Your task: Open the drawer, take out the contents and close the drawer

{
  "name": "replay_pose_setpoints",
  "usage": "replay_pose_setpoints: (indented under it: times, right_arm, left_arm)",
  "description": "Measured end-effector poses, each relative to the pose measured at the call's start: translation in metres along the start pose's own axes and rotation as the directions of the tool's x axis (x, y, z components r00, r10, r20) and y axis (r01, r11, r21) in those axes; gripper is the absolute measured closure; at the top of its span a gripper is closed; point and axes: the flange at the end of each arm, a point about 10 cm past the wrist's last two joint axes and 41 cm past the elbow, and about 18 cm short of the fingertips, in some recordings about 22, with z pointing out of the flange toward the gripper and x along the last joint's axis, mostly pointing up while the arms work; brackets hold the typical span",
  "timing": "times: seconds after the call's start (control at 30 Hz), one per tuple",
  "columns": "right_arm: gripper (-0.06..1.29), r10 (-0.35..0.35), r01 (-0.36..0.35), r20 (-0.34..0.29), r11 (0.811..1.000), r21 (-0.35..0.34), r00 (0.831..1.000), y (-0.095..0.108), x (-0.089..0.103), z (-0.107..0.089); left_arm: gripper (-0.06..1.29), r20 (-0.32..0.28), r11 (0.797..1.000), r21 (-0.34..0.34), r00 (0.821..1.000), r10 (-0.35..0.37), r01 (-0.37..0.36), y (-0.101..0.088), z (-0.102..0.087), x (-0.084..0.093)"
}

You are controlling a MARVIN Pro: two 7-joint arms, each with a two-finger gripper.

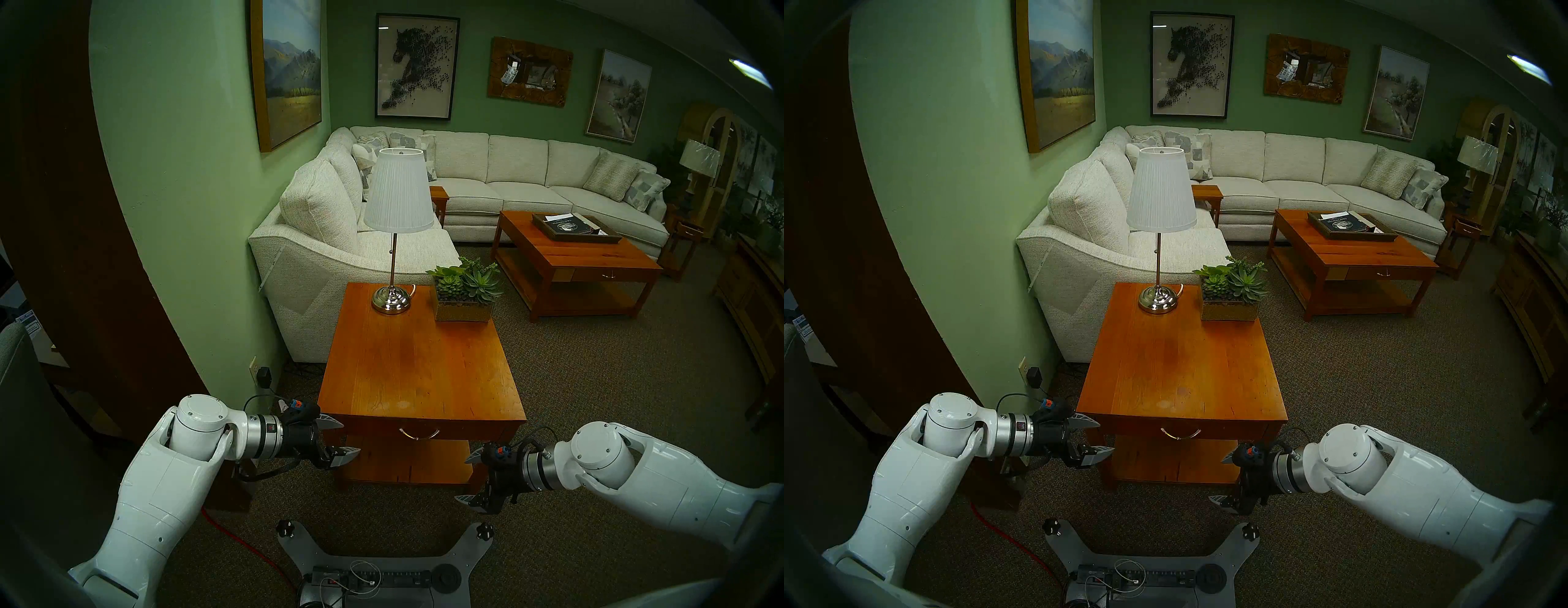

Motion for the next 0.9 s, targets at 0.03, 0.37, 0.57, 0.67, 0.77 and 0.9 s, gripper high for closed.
replay_pose_setpoints:
  times: [0.03,0.37,0.57,0.67,0.77,0.9]
  right_arm:
    - [0.00,-0.003,0.003,-0.004,1.000,0.005,1.000,0.003,0.001,0.002]
    - [0.94,-0.006,0.009,-0.042,0.998,0.069,0.999,0.024,0.010,0.013]
    - [1.25,0.010,-0.005,-0.054,0.995,0.104,0.998,0.036,0.012,0.019]
    - [1.27,0.016,-0.009,-0.058,0.992,0.126,0.998,0.042,0.014,0.023]
    - [1.27,0.018,-0.009,-0.059,0.989,0.147,0.998,0.047,0.017,0.026]
    - [1.27,0.020,-0.010,-0.058,0.984,0.176,0.998,0.053,0.021,0.032]
  left_arm:
    - [0.00,0.000,1.000,0.000,1.000,0.000,0.000,0.000,0.000,0.000]
    - [0.00,-0.001,1.000,0.000,1.000,0.000,0.000,0.000,0.000,0.000]
    - [0.00,-0.001,1.000,0.000,1.000,0.000,0.000,0.000,0.000,0.000]
    - [0.00,-0.001,1.000,0.000,1.000,0.000,0.000,0.000,0.000,0.000]
    - [0.00,-0.001,1.000,0.000,1.000,0.000,0.000,0.000,0.000,0.000]
    - [0.00,-0.002,1.000,0.000,1.000,0.000,0.000,0.000,0.000,0.000]
